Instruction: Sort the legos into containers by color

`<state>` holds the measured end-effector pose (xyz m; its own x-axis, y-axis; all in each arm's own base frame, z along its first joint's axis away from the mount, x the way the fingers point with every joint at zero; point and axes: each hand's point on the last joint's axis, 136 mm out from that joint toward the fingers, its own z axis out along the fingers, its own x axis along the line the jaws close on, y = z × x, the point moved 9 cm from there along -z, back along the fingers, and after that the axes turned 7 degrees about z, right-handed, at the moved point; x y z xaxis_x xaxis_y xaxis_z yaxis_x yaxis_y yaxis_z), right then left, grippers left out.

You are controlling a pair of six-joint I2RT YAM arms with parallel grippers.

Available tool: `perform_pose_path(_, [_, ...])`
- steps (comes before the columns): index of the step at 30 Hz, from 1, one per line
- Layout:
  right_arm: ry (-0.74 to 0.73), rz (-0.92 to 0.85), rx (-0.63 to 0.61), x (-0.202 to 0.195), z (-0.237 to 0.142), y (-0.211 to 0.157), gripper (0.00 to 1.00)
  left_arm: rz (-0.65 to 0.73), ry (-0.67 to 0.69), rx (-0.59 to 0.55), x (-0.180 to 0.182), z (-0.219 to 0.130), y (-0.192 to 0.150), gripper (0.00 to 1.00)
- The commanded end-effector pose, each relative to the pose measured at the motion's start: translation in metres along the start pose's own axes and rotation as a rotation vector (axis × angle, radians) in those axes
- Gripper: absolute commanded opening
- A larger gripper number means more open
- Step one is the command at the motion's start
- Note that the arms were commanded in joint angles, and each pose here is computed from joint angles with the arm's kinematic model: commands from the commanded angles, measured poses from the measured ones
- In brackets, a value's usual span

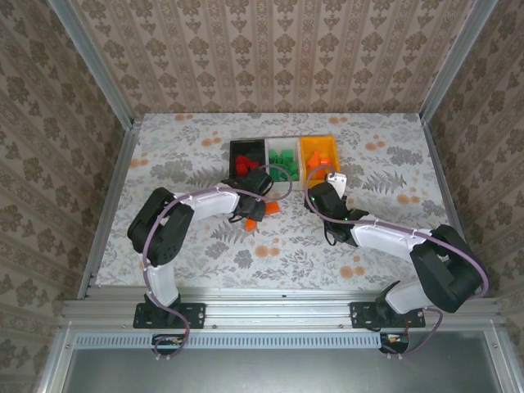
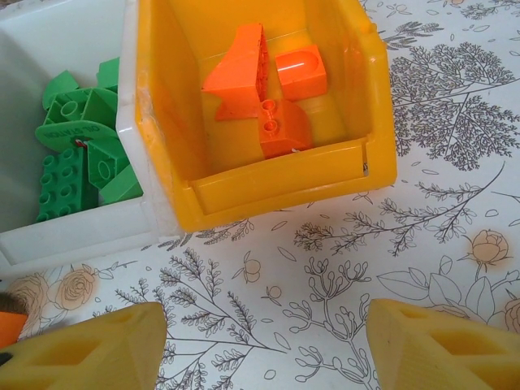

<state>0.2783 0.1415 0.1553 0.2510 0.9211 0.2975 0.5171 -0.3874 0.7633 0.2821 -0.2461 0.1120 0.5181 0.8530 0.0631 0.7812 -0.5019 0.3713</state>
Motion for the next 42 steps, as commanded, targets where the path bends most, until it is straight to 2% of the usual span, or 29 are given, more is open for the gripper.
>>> perform_pose_path(1, [0.015, -0.003, -0.010, 0.008, 0.000, 0.006, 0.67, -0.017, -0.004, -0.087, 0.002, -0.047, 0.015, 0.29])
perform_pose_path(6, [0.017, -0.006, -0.003, 0.009, 0.002, 0.004, 0.67, -0.046, 0.056, -0.146, 0.021, -0.095, 0.042, 0.29])
perform_pose_path(9, [0.017, -0.008, -0.002, 0.010, 0.002, 0.003, 0.67, -0.073, 0.085, -0.145, 0.040, -0.101, 0.068, 0.29])
perform_pose_path(13, [0.013, -0.013, -0.004, 0.010, 0.002, 0.004, 0.67, -0.122, 0.074, -0.076, 0.061, -0.081, 0.101, 0.27])
perform_pose_path(18, [0.016, -0.012, -0.007, 0.009, 0.000, 0.005, 0.67, -0.129, 0.133, -0.007, 0.078, -0.053, 0.131, 0.26])
perform_pose_path(24, [0.018, -0.015, -0.002, 0.010, 0.000, 0.005, 0.67, -0.175, 0.122, 0.019, 0.090, -0.032, 0.148, 0.29])
perform_pose_path(26, [0.021, -0.014, -0.002, 0.010, 0.000, 0.005, 0.67, -0.177, 0.112, 0.012, 0.091, -0.031, 0.152, 0.33])
perform_pose_path(27, [0.023, -0.015, -0.004, 0.010, -0.001, 0.005, 0.67, -0.170, 0.102, 0.003, 0.090, -0.033, 0.154, 0.39])
perform_pose_path(30, [0.024, -0.016, -0.002, 0.011, -0.001, 0.005, 0.67, -0.171, 0.103, -0.017, 0.091, -0.047, 0.156, 0.62])
perform_pose_path(33, [0.033, -0.025, 0.001, 0.013, -0.001, 0.004, 0.67, -0.168, 0.084, -0.075, 0.089, -0.079, 0.158, 0.78])
perform_pose_path(37, [0.111, -0.103, 0.022, 0.029, -0.002, -0.001, 0.68, -0.165, 0.046, -0.173, 0.087, -0.134, 0.154, 0.86])
perform_pose_path(39, [0.192, -0.190, 0.083, 0.048, -0.001, -0.009, 0.70, -0.173, 0.019, -0.204, 0.089, -0.156, 0.146, 0.88])
perform_pose_path(42, [0.265, -0.292, 0.150, 0.072, -0.001, -0.026, 0.78, -0.224, -0.013, -0.216, 0.097, -0.177, 0.129, 0.91])
